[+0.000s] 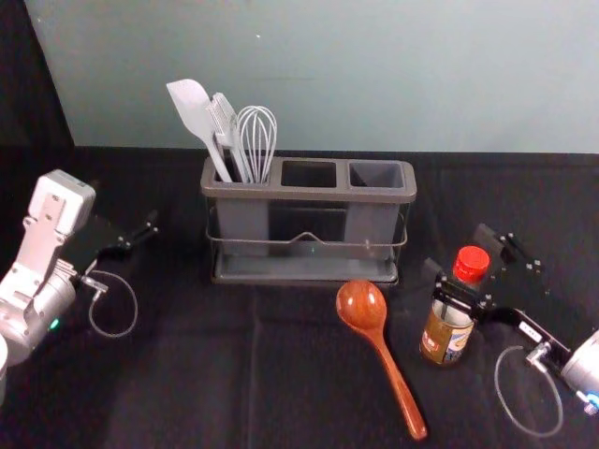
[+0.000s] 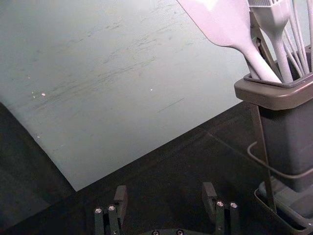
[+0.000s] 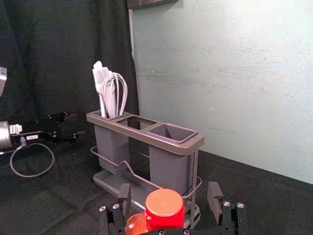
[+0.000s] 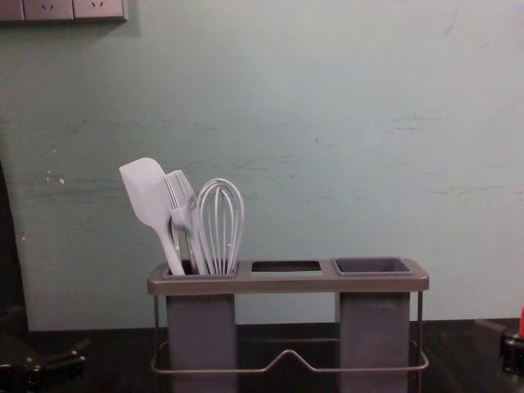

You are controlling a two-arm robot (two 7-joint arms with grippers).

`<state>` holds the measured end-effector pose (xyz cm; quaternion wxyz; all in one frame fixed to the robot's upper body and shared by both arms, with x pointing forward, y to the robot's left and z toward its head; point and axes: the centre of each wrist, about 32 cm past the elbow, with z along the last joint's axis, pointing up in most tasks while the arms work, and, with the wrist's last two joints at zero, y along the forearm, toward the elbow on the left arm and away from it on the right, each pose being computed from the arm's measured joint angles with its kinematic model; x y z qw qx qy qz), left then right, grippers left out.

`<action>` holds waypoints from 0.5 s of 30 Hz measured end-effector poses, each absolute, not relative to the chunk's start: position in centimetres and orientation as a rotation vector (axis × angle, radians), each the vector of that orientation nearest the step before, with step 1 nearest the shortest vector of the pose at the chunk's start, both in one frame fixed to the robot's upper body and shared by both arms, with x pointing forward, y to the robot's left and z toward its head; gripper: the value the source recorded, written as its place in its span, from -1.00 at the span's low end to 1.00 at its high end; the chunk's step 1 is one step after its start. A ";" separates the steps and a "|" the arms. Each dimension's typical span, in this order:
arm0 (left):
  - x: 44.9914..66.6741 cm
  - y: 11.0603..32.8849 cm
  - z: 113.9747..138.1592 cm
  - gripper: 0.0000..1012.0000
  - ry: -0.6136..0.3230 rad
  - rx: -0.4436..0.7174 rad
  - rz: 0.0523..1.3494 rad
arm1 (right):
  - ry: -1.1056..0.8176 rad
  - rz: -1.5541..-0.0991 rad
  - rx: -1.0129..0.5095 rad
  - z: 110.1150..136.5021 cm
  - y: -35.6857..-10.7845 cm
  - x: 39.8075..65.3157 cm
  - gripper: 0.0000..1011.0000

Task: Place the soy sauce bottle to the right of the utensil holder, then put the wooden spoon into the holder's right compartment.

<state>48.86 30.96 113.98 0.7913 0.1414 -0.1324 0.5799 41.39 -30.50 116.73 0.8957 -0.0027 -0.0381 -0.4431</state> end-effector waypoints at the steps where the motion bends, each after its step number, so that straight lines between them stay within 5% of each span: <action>1: 48.9 31.0 114.0 0.99 -0.285 0.305 1.248 | -0.080 -0.915 -0.006 116.7 -30.5 41.4 0.98; 7: 48.9 31.0 114.0 0.99 -0.285 0.304 1.248 | -0.086 -0.910 -0.014 116.9 -30.6 41.3 0.88; 15: 48.9 31.0 114.0 0.99 -0.285 0.304 1.248 | -0.087 -0.909 -0.030 117.2 -30.9 40.9 0.46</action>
